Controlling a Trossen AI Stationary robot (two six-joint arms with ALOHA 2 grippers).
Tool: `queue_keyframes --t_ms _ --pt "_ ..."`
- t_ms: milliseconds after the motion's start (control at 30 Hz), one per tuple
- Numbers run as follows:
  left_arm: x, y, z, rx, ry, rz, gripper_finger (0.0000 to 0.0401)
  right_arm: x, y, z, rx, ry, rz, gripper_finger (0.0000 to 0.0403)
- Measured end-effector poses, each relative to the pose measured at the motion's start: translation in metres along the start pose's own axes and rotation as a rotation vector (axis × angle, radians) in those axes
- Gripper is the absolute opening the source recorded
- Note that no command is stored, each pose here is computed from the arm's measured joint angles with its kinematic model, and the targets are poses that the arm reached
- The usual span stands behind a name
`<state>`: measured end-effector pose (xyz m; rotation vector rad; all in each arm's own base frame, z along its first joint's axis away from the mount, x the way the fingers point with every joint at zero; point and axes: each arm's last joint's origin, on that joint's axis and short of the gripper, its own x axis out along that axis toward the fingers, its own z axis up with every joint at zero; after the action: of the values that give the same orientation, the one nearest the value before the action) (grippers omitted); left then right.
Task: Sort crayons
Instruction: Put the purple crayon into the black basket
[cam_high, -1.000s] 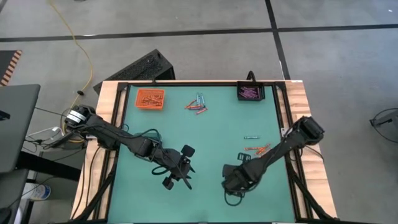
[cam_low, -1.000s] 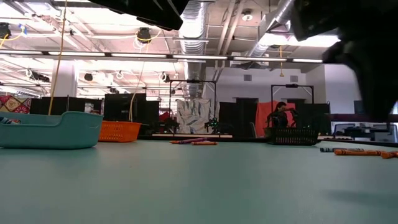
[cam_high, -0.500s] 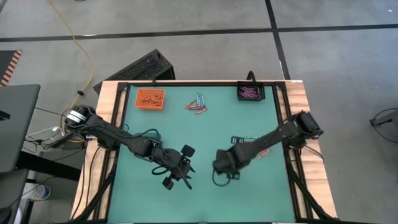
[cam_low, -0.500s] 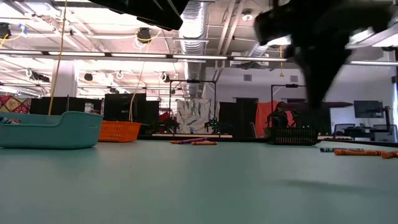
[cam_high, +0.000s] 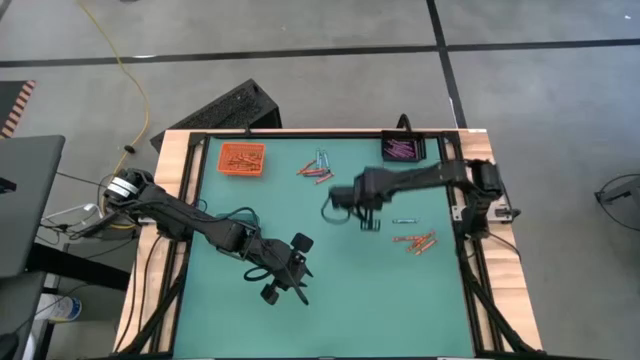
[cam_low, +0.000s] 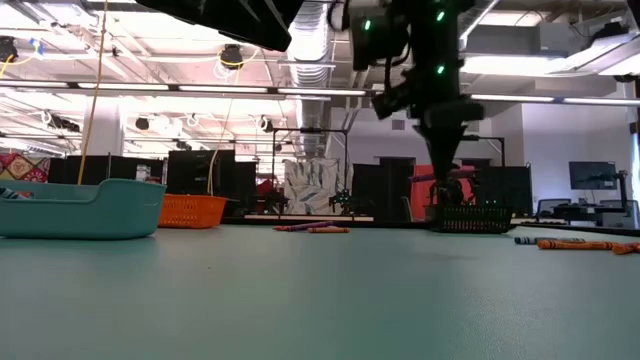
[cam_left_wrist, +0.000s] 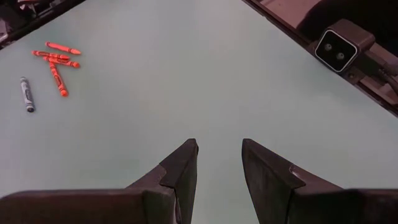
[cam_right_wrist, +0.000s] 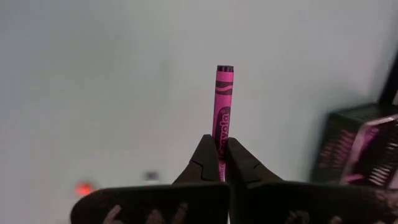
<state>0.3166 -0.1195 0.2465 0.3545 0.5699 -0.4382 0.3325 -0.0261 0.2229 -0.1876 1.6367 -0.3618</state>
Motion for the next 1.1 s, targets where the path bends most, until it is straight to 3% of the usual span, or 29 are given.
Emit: queue_keyframes --t_ms 300,533,633,833,1100 --pt "0.0 0.0 -0.001 0.011 0.01 -0.002 0.0117 0.029 -0.096 -0.014 0.022 0.087 -0.004 0.0" --pt "0.0 0.001 -0.006 -0.018 0.074 0.055 0.0117 0.022 -0.167 -0.051 0.115 0.013 -0.021 0.0" --pt "0.0 0.001 -0.007 -0.031 0.09 0.07 0.0117 0.023 -0.19 -0.068 0.137 -0.039 0.028 0.0" --pt "0.0 0.001 -0.007 -0.051 0.093 0.084 0.0117 0.036 -0.221 -0.087 0.158 -0.065 0.045 0.0" --pt "-0.001 0.001 -0.01 -0.074 0.116 0.082 0.0117 0.064 -0.234 -0.099 0.164 -0.083 0.007 0.0"
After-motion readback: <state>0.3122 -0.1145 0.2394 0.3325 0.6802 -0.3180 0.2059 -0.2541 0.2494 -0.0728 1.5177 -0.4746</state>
